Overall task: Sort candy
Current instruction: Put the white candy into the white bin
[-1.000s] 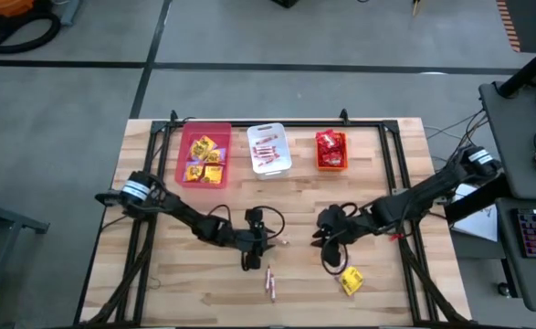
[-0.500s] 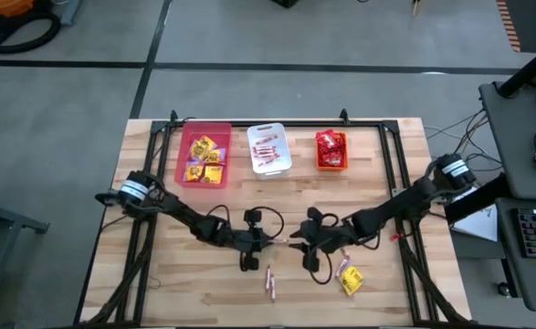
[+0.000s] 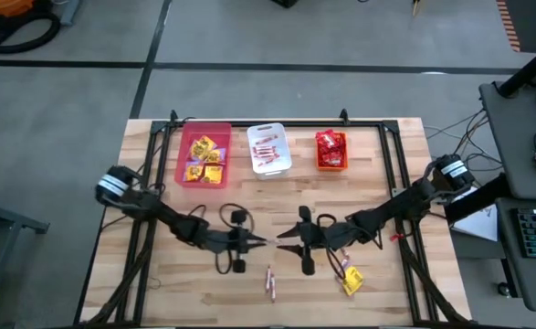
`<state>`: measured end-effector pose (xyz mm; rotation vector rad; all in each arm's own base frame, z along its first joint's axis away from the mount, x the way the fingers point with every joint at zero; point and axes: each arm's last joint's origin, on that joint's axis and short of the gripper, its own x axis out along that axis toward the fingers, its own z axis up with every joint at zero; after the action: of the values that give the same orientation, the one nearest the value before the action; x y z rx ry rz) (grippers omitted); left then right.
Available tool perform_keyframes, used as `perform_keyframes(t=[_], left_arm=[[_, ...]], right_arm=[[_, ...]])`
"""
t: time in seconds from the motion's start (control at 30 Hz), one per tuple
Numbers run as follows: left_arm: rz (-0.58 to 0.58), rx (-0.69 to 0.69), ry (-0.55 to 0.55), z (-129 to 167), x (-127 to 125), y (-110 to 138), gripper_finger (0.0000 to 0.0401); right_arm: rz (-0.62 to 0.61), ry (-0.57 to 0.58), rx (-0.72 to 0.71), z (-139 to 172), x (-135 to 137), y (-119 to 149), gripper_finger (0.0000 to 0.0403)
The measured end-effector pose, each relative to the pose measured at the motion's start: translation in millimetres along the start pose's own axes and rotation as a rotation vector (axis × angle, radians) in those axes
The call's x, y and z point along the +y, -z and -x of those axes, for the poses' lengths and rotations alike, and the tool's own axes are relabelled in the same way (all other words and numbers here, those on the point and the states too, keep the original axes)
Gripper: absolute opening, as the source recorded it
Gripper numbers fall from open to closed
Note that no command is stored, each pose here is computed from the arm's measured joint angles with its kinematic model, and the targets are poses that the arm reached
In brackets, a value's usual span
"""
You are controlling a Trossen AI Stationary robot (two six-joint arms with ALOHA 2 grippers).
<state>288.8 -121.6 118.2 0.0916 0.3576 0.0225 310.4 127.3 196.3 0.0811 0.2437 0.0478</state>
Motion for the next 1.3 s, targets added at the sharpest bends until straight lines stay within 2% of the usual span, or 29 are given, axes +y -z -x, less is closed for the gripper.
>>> perform_keyframes(t=[0.2,0.5,0.8,0.97,1.07,1.3], left_arm=[[0.054,-0.089,-0.015,31.3,4.7,-12.3,0.0004],[0.134,-0.21,-0.046,55.5,14.6,-37.8,0.0007],[0.139,-0.251,-0.043,49.8,10.1,-53.4,0.0008],[0.133,-0.25,-0.053,43.1,6.5,-57.8,0.0008],[0.136,-0.253,-0.078,42.1,5.8,-58.7,0.0008],[0.156,-0.285,-0.082,44.0,6.3,-60.9,0.0009]], right_arm=[[0.007,0.121,-0.024,0.0,-3.4,-0.6,0.0125],[0.009,0.126,-0.135,-2.4,-5.3,-10.3,0.0125],[-0.006,0.157,-0.215,-11.4,-9.8,-14.8,0.0125],[0.037,0.21,-0.211,-24.0,-11.3,-14.9,0.0125],[0.069,0.198,-0.205,-28.1,-9.5,-16.4,0.0125],[0.044,0.167,-0.208,-29.0,-8.4,-17.7,0.0125]])
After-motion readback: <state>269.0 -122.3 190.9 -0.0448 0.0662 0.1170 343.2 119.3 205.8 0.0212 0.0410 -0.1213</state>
